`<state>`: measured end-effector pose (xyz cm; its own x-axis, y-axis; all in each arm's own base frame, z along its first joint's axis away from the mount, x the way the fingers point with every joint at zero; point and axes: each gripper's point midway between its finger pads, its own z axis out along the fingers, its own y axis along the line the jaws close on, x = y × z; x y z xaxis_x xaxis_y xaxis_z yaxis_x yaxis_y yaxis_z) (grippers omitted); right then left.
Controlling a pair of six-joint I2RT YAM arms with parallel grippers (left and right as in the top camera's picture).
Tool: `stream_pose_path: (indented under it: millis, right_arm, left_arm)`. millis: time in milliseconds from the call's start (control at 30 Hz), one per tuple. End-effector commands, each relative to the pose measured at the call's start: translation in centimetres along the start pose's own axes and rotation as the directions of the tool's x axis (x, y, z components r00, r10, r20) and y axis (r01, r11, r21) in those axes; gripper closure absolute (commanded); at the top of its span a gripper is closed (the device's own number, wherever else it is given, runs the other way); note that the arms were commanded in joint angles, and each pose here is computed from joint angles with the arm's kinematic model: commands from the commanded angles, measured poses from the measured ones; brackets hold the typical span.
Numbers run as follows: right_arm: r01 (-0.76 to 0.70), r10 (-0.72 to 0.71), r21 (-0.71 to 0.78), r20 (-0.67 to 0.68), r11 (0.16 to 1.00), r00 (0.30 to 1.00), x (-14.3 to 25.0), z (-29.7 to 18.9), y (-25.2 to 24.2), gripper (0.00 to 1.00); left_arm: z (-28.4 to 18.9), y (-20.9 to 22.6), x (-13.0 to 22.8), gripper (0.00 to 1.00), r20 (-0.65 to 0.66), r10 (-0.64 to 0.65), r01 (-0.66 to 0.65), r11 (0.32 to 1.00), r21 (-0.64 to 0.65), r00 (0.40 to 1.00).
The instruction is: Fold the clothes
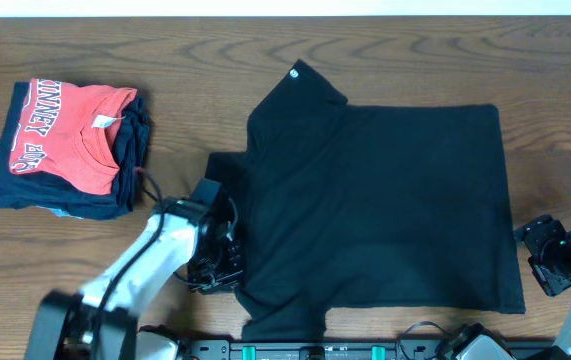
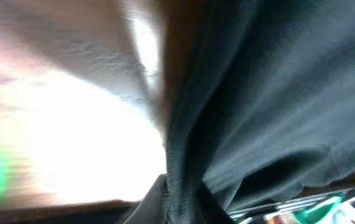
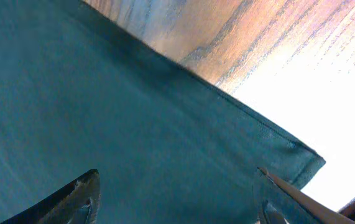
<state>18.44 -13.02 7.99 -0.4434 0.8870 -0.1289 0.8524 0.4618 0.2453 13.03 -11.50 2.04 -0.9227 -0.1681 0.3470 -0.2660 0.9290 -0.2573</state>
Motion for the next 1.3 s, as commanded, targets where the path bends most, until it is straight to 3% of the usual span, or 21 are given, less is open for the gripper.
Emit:
stream_pose_path:
  millis: [0, 100, 167, 267, 367, 467, 567, 633, 967, 1133, 1267]
  right_arm:
    - [0.046, -0.045, -0.051, 0.015, 0.998, 0.999, -0.4, -0.3, 0.9, 0.23]
    - [0.175, -0.172, -0.249, 0.036, 0.953, 0.984, -0.4, -0.9, 4.5, 0.27]
    - [0.274, -0.263, -0.377, 0.08, 0.885, 0.961, -0.3, -1.7, 6.9, 0.31]
    - [0.371, -0.347, -0.484, 0.142, 0.793, 0.927, 0.0, -2.7, 9.4, 0.47]
    - [0.418, -0.385, -0.508, 0.176, 0.753, 0.906, 0.1, -2.9, 10.7, 0.56]
    - [0.496, -0.453, -0.535, 0.221, 0.684, 0.864, 0.8, -3.3, 12.7, 0.6]
    - [0.554, -0.512, -0.542, 0.244, 0.632, 0.823, 1.8, -3.3, 14.4, 0.6]
    - [0.596, -0.55, -0.52, 0.261, 0.612, 0.793, 2.3, -3.0, 15.2, 0.58]
    - [0.642, -0.588, -0.411, 0.266, 0.647, 0.764, 2.0, -1.4, 15.5, 0.61]
    - [0.627, -0.591, -0.406, 0.229, 0.665, 0.774, 1.9, 0.0, 15.2, 0.65]
    - [0.59, -0.567, -0.354, 0.179, 0.726, 0.804, 1.0, 2.0, 14.3, 0.66]
  left_arm:
    - [-1.0, 0.6, -0.6, 0.58, 0.086, 0.027, -0.024, 0.999, -0.039, 0.996]
    - [-1.7, 0.1, -0.9, 0.57, 0.124, 0.052, -0.05, 0.999, -0.02, 0.991]
    - [-2.7, -0.6, -1.3, 0.63, 0.157, 0.094, -0.094, 0.996, -0.008, 0.983]
    - [-5.1, -2.5, -2.6, 0.67, 0.247, 0.176, -0.184, 0.983, 0.01, 0.953]
    - [-8.2, -3.6, -6.0, 0.75, 0.414, 0.265, -0.261, 0.963, -0.066, 0.871]
    - [-10.5, -3.3, -9.8, 0.9, 0.562, 0.327, -0.26, 0.945, -0.198, 0.76]
    - [-11.6, -4.3, -12.5, 0.9, 0.617, 0.43, -0.323, 0.903, -0.283, 0.659]
    - [-11.4, -4.9, -14.2, 0.85, 0.628, 0.46, -0.348, 0.887, -0.302, 0.627]
    - [-8.0, -2.5, -22.1, 0.89, 0.662, 0.382, -0.257, 0.924, -0.284, 0.644]
    - [-7.2, -0.2, -24.1, 0.89, 0.671, 0.331, -0.199, 0.942, -0.269, 0.664]
    - [-5.7, 1.3, -25.0, 0.9, 0.654, 0.305, -0.169, 0.95, -0.264, 0.692]
